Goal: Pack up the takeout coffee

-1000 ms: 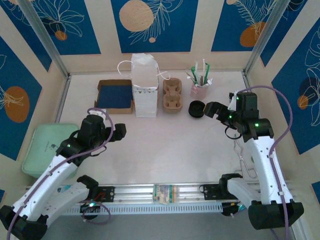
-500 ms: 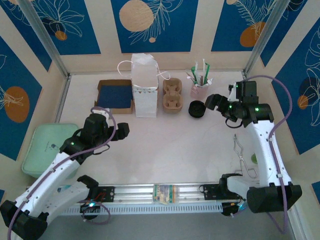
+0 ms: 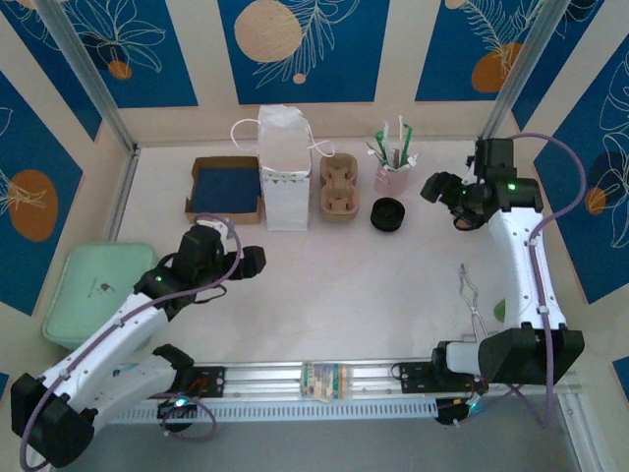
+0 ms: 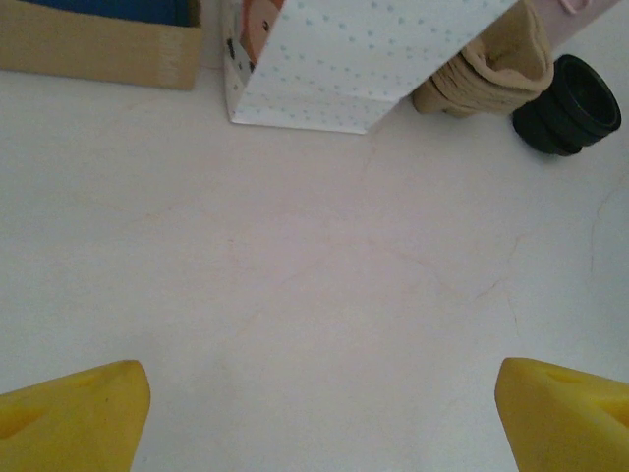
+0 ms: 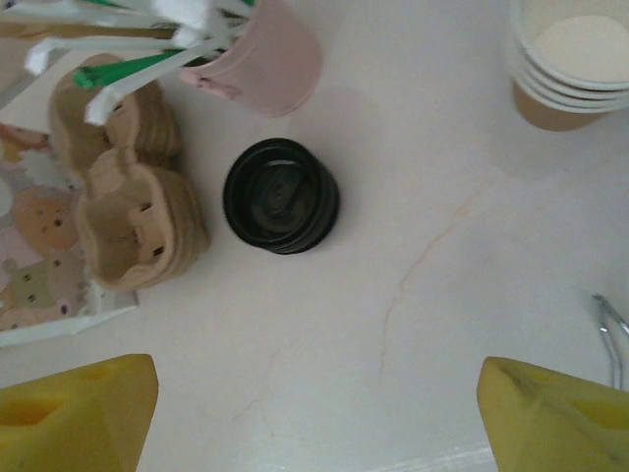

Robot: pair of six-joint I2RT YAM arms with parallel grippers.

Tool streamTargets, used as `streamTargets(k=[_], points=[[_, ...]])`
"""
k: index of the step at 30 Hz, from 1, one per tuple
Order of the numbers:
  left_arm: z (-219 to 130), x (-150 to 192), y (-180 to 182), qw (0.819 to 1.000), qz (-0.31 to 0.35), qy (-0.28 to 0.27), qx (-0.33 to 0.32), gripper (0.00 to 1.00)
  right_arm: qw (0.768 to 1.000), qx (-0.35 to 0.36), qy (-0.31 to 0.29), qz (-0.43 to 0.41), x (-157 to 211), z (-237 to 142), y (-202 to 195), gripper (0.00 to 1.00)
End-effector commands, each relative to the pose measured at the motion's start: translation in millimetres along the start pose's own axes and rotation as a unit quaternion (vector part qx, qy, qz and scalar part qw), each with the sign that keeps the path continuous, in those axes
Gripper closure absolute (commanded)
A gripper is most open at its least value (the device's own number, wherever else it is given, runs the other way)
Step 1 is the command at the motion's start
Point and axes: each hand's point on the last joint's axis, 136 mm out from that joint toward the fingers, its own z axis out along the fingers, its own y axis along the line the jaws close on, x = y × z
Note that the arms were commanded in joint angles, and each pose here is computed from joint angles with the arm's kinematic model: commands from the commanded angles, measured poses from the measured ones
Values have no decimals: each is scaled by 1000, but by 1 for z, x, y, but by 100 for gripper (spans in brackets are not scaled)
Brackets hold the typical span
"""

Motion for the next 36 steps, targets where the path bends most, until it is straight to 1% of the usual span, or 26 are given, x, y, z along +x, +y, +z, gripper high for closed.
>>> streamTargets(k=[1, 8, 15, 19, 24, 29, 36], points=[[6, -4, -19, 999, 3, -5, 38, 9, 999, 42, -10, 28, -12, -7, -25, 15], [18, 2, -35, 998, 20, 7, 52, 10, 992, 71, -21, 102, -40, 3, -65, 22], [27, 7, -46, 998, 35, 19, 55, 10, 979, 135, -21, 154, -58, 20, -102, 30], [31, 9, -51, 997, 40, 23, 58, 10, 974, 152, -16, 168, -63, 30, -111, 30], [37, 14, -54, 997, 43, 33, 60, 11, 971, 153, -5, 184, -68, 43, -121, 31], [37, 16, -55, 996, 47, 35, 60, 11, 968, 167, 4, 188, -73, 53, -130, 33], [37, 18, -53, 997, 47, 35, 57, 11, 968, 163, 21, 189, -79, 68, -135, 36]])
